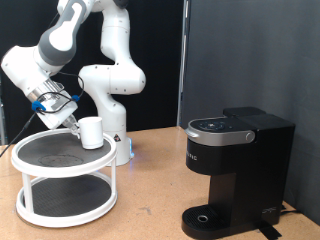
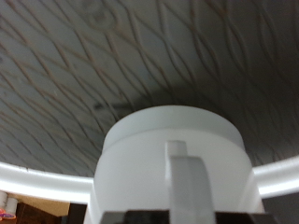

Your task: Make a cup of coffee with the keurig machine

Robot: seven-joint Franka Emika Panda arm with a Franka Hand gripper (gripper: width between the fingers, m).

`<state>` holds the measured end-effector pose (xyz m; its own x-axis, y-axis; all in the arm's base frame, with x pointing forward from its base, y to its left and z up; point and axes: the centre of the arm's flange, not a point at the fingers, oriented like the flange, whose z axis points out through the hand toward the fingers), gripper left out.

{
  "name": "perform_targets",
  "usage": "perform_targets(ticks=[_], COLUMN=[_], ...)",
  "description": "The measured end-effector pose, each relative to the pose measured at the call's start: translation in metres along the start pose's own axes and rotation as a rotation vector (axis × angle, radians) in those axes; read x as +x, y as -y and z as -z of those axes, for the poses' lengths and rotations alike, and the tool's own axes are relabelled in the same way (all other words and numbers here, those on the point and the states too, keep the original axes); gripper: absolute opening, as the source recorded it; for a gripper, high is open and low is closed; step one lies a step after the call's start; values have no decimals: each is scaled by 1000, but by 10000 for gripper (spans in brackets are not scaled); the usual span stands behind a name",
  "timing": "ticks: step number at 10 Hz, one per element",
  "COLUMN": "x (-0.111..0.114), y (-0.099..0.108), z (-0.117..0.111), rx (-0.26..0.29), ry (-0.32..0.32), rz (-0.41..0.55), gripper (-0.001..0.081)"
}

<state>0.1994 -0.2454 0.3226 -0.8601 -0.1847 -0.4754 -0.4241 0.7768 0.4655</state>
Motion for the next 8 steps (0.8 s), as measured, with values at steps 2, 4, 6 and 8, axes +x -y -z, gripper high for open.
perform_targets(ticks=[2, 4, 6, 8], x=[-9, -16, -18, -21], y=[-9, -17, -21, -22], z=[15, 34, 40, 32], rx=[-63, -87, -92, -95], ry=[6, -12, -24, 28], rz=[-41, -29, -12, -43], gripper=[2, 2, 2, 1])
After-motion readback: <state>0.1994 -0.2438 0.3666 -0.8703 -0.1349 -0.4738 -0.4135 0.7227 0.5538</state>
